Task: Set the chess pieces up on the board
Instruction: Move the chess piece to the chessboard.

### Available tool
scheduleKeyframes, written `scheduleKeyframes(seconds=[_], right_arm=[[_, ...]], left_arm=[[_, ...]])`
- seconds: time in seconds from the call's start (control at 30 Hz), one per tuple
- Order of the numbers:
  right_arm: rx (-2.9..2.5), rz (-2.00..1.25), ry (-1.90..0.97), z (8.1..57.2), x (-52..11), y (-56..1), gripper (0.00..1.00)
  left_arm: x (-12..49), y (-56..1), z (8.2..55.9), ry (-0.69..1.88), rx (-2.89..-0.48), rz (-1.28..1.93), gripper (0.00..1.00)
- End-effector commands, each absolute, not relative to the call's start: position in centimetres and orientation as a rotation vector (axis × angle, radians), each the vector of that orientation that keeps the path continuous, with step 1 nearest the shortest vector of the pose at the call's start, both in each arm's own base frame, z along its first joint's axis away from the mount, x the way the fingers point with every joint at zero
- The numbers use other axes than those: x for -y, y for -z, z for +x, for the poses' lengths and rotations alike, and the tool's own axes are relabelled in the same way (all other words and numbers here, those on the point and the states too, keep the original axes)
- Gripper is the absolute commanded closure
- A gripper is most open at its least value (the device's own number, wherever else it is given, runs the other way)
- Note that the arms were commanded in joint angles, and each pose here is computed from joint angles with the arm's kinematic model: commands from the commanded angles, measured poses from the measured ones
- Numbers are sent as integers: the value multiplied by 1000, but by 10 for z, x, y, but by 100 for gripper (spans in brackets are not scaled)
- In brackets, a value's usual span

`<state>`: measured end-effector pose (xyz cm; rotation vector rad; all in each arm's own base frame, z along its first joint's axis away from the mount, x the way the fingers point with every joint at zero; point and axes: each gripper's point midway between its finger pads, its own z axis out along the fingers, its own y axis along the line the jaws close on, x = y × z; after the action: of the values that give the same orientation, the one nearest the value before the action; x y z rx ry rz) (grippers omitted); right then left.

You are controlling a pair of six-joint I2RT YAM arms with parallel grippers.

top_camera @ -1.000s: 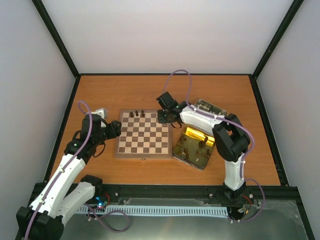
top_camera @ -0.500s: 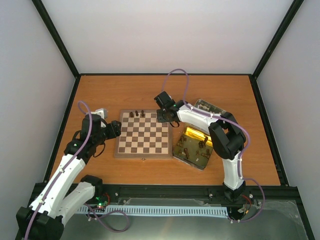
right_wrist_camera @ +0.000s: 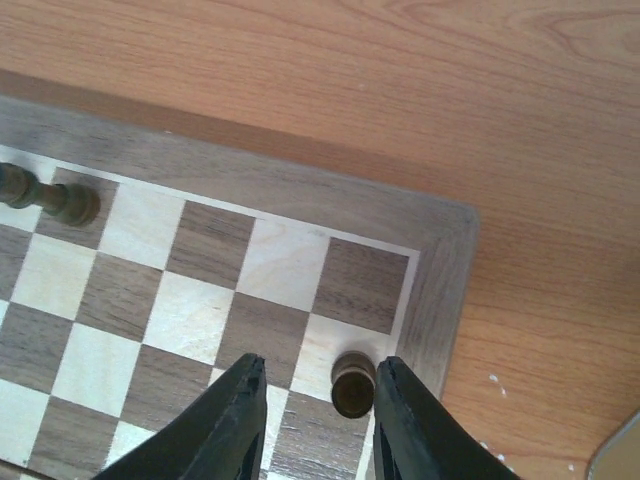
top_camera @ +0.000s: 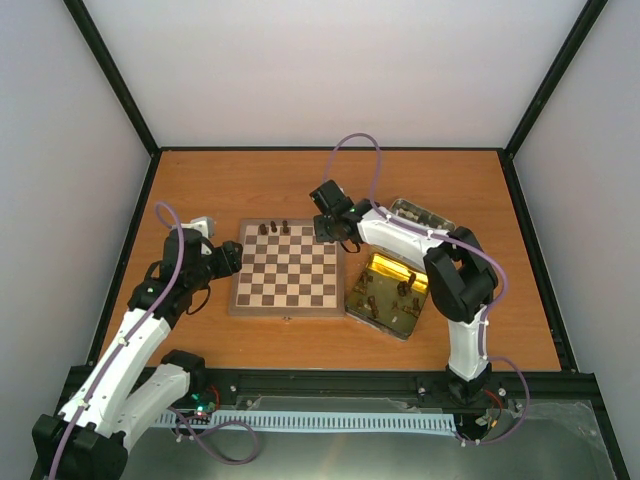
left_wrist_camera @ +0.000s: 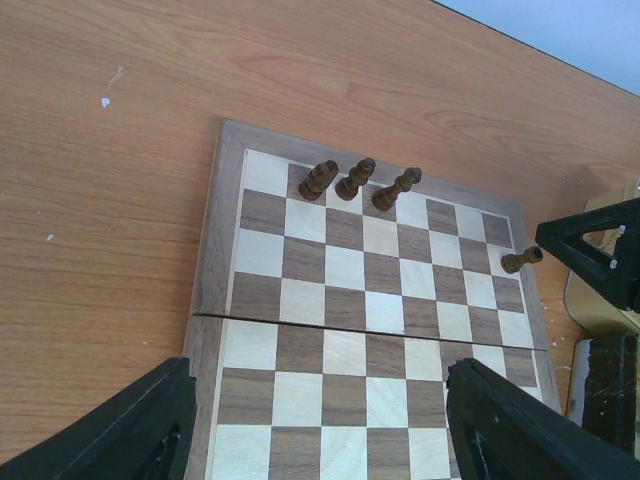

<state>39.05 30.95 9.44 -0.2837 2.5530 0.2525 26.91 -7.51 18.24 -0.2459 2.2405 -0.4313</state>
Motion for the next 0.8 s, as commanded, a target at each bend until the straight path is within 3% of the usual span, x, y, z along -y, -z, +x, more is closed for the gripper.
scheduleKeyframes(seconds=[0.0, 0.23, 0.43, 0.77], right_arm=[[-2561, -274, -166, 391, -302, -89, 68], [-2607, -291, -145, 390, -305, -70, 69], [-2587, -283, -118, 399, -306, -70, 88], [-2535, -286, -101, 418, -315, -67, 90]], left_arm=[[72, -190, 272, 414, -2211, -238, 30], [72, -190, 272, 414, -2211, -240, 30], [72, -190, 272, 415, -2212, -239, 30], [72, -191, 272, 415, -2209, -237, 30]])
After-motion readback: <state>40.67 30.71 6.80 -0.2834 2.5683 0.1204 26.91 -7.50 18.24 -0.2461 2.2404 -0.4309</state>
